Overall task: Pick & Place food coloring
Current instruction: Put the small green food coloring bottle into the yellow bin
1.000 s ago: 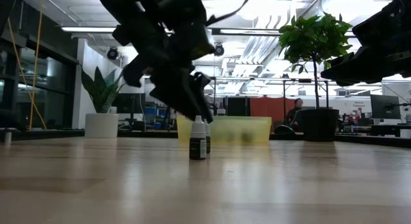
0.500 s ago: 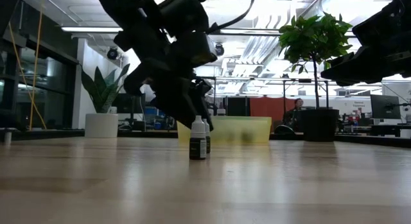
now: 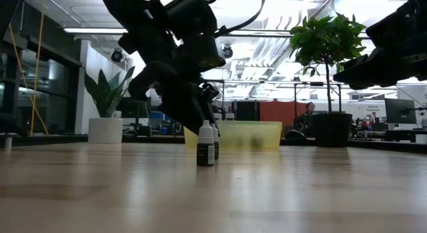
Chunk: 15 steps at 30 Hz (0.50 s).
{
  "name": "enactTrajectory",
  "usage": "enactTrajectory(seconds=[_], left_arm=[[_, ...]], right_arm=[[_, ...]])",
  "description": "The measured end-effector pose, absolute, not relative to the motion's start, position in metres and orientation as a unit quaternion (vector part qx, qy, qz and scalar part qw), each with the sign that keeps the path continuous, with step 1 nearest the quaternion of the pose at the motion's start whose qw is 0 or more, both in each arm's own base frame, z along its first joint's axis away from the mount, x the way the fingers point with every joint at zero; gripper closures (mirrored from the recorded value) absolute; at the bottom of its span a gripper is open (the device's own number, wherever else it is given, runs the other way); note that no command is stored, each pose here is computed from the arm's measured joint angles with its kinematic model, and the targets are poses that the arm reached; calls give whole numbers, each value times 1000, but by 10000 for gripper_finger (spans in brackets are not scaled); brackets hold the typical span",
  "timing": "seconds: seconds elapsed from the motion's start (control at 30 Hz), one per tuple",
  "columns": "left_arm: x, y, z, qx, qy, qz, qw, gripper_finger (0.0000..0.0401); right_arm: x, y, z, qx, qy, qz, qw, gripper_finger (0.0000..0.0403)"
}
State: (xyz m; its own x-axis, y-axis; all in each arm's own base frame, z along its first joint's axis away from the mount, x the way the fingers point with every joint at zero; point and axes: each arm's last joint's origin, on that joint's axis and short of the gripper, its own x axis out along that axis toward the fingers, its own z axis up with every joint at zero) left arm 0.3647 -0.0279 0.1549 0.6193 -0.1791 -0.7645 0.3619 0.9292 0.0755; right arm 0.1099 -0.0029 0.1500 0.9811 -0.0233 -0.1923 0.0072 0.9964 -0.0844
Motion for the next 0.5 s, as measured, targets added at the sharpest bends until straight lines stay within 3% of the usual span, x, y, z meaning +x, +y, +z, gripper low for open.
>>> enactTrajectory(seconds=[0.3, 0.5], left_arm=[[365, -28, 155, 79, 412, -136, 898, 365], [366, -28, 157, 16, 415, -107, 903, 377]], right_arm=[[110, -3, 150, -42, 97, -8, 994, 402], [110, -3, 150, -42, 97, -8, 994, 402]])
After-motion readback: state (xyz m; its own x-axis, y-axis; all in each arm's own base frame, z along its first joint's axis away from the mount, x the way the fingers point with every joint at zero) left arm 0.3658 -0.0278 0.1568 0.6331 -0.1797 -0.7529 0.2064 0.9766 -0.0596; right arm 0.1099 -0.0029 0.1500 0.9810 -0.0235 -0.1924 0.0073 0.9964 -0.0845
